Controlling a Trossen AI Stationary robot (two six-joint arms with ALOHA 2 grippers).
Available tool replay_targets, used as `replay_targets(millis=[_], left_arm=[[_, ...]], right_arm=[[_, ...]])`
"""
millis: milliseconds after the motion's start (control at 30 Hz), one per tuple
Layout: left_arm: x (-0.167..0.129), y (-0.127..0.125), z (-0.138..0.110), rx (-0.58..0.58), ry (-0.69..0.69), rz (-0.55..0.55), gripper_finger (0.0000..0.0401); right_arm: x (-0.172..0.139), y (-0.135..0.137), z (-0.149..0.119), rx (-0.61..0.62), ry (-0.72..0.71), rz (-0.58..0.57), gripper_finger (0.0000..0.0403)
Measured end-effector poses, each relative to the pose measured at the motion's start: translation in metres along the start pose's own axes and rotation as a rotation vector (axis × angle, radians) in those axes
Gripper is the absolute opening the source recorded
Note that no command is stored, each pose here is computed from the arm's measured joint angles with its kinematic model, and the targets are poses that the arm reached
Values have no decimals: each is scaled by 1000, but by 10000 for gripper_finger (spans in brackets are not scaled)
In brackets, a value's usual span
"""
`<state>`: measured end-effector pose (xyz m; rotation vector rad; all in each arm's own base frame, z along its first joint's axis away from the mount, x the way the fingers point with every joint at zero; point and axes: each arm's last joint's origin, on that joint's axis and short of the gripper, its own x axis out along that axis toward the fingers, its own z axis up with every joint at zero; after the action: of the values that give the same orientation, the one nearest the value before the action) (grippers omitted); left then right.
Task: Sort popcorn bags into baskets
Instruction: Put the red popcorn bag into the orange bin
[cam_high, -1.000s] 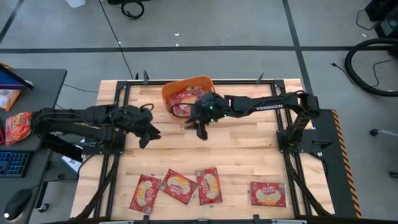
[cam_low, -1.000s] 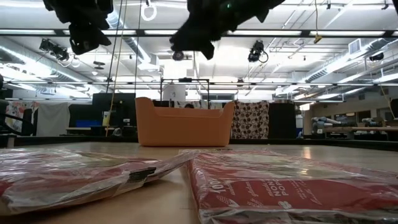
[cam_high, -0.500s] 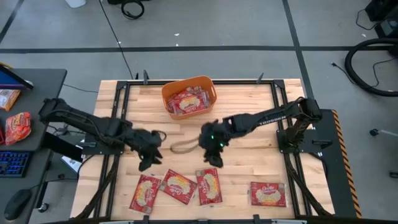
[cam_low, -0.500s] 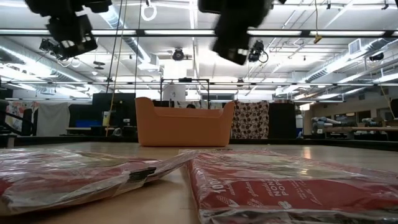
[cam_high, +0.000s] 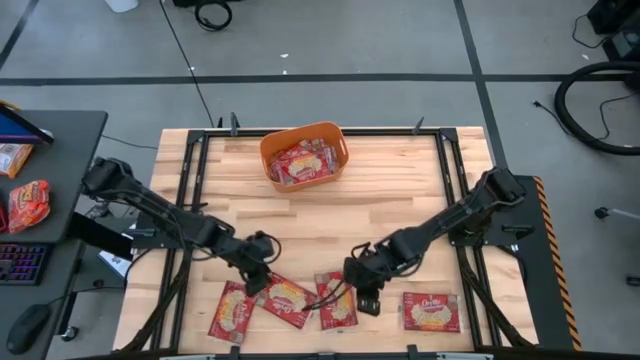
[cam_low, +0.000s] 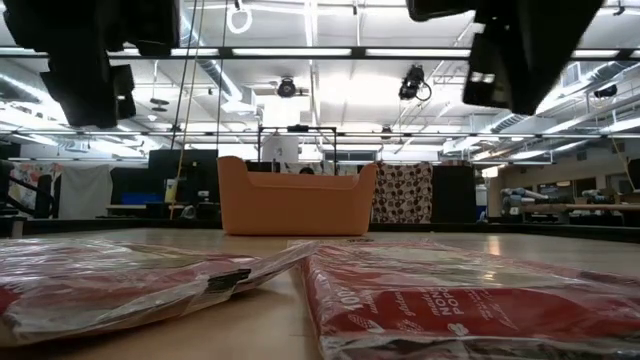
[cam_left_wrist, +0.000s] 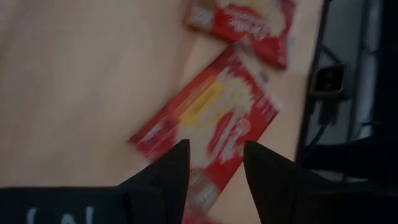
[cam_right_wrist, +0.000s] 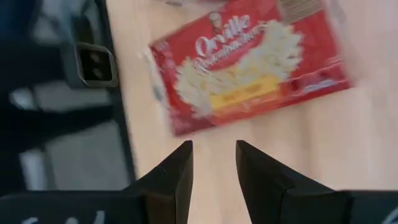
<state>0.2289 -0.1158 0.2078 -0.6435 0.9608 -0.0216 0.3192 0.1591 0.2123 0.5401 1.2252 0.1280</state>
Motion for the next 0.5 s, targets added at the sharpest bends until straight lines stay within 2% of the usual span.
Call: replay_targets(millis=[67,233,500], left_arm=[[11,-4,2,-20,-21,-31,156],[34,-10,6,-21,-70,-92,156],[55,-10,6,-101,-94,-103,156]], right_arm=[[7,3,-4,76,-33,40,129],[22,-4,-17,232,-98,14,141],[44,-37,-35,479,-119,16,153]])
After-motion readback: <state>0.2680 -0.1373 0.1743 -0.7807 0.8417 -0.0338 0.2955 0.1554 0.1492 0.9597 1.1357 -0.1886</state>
